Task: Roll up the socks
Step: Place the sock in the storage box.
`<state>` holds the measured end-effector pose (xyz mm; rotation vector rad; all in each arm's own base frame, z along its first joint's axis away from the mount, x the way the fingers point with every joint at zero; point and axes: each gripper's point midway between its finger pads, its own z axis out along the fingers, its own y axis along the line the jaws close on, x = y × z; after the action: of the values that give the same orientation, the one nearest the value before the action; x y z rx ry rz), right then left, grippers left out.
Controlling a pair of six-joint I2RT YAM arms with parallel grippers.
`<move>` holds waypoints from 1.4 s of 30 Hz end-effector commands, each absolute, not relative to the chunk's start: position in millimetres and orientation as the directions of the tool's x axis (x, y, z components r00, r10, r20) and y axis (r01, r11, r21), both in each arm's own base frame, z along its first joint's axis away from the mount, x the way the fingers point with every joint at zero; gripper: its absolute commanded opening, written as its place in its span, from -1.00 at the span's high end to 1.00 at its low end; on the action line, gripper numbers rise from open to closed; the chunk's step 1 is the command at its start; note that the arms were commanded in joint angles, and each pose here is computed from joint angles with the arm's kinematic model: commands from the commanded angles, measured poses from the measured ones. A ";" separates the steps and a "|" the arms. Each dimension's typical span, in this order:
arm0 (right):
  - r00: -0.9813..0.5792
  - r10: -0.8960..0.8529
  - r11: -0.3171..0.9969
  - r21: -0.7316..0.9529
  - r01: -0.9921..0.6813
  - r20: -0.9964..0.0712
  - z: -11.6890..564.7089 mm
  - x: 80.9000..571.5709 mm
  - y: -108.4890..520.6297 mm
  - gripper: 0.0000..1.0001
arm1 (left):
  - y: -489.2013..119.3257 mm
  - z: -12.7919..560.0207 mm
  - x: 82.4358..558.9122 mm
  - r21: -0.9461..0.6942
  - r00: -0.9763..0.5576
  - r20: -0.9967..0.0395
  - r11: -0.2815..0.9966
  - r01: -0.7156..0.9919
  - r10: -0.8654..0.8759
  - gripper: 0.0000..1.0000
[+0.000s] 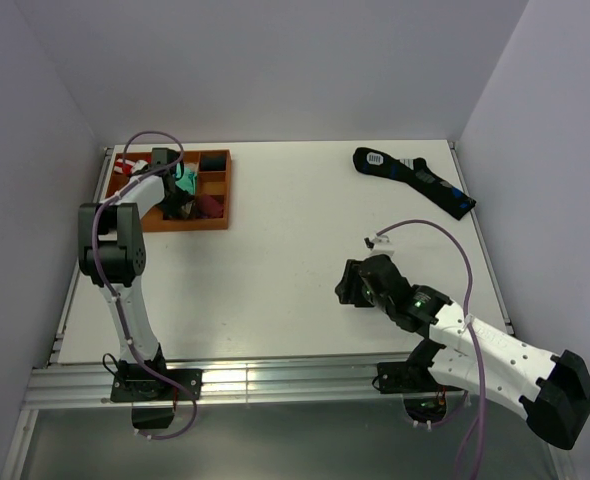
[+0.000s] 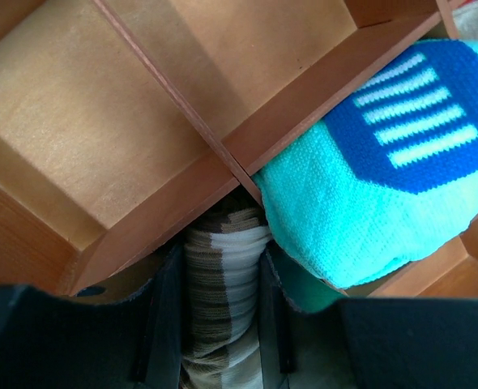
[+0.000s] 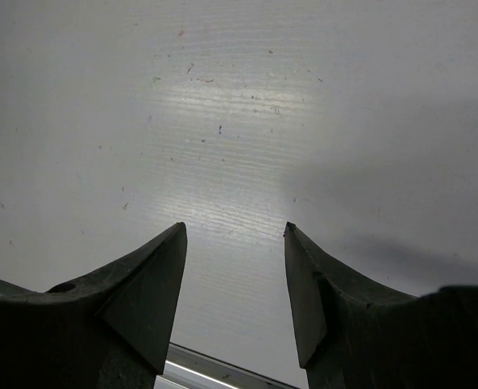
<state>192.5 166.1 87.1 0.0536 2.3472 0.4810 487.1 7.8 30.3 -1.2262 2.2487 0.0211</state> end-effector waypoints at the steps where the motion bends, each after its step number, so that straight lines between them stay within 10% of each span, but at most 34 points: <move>1: -0.719 0.196 0.919 0.380 -0.103 -0.667 99.3 192.4 167.3 -0.18 | 41.8 -29.9 417.4 0.065 -0.482 -0.427 0.505 -0.861 -0.766 0.99; 23: -0.720 0.200 0.910 0.399 -0.115 -0.664 102.9 190.1 169.8 -0.18 | 35.6 23.2 435.6 -0.045 -0.485 -0.465 0.567 -0.823 -0.741 -0.13; 42: -0.725 0.196 0.909 0.399 -0.117 -0.660 99.8 190.9 172.0 -0.17 | 27.1 69.6 458.5 -0.143 -0.476 -0.483 0.603 -0.785 -0.735 -0.13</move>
<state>186.9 166.9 92.0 0.0514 2.3462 0.5184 460.7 22.9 39.7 -1.2317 2.3294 0.1303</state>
